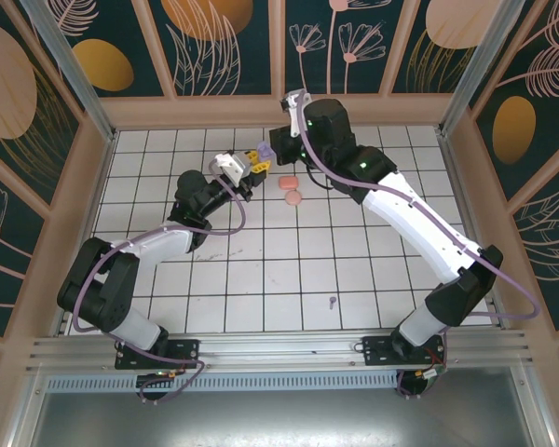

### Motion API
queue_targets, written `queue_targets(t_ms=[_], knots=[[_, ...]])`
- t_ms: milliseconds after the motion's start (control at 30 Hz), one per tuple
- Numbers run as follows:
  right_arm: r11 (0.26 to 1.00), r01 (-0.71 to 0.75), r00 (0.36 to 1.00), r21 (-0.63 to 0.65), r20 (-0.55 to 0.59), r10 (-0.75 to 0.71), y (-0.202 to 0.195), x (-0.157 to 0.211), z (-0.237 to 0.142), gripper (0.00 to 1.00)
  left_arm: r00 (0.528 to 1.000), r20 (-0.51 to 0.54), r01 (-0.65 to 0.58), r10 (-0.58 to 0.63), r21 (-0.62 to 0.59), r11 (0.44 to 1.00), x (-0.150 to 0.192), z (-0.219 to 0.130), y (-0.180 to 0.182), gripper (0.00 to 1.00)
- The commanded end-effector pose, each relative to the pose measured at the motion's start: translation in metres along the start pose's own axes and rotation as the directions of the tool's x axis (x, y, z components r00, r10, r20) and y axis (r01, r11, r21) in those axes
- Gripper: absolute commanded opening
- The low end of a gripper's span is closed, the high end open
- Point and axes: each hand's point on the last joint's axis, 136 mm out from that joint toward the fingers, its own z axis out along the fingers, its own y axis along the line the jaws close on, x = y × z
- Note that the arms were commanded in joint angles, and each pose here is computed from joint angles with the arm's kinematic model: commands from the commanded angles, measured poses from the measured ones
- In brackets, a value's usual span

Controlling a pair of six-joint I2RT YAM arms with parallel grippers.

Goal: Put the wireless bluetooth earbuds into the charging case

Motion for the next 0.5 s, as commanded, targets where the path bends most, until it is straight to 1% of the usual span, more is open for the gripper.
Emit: queue_targets(t_ms=[0,167,467], knots=[[1.0,0.017,1.0,-0.016,0.011,-0.017,0.004,0.002,0.013,0.11,0.999,0.03,-0.034,0.033,0.023,0.999,-0.012,0.006,-0.003,0.0],[1.0,0.02,1.0,-0.006,-0.011,-0.02,0.002,0.014,0.023,0.1,0.999,0.037,-0.039,0.038,0.026,0.999,-0.016,0.005,-0.005,0.0],[1.0,0.015,1.0,0.014,-0.026,-0.015,-0.003,0.024,0.028,0.09,0.998,0.047,-0.045,0.044,0.025,0.999,-0.022,0.002,-0.005,0.0]])
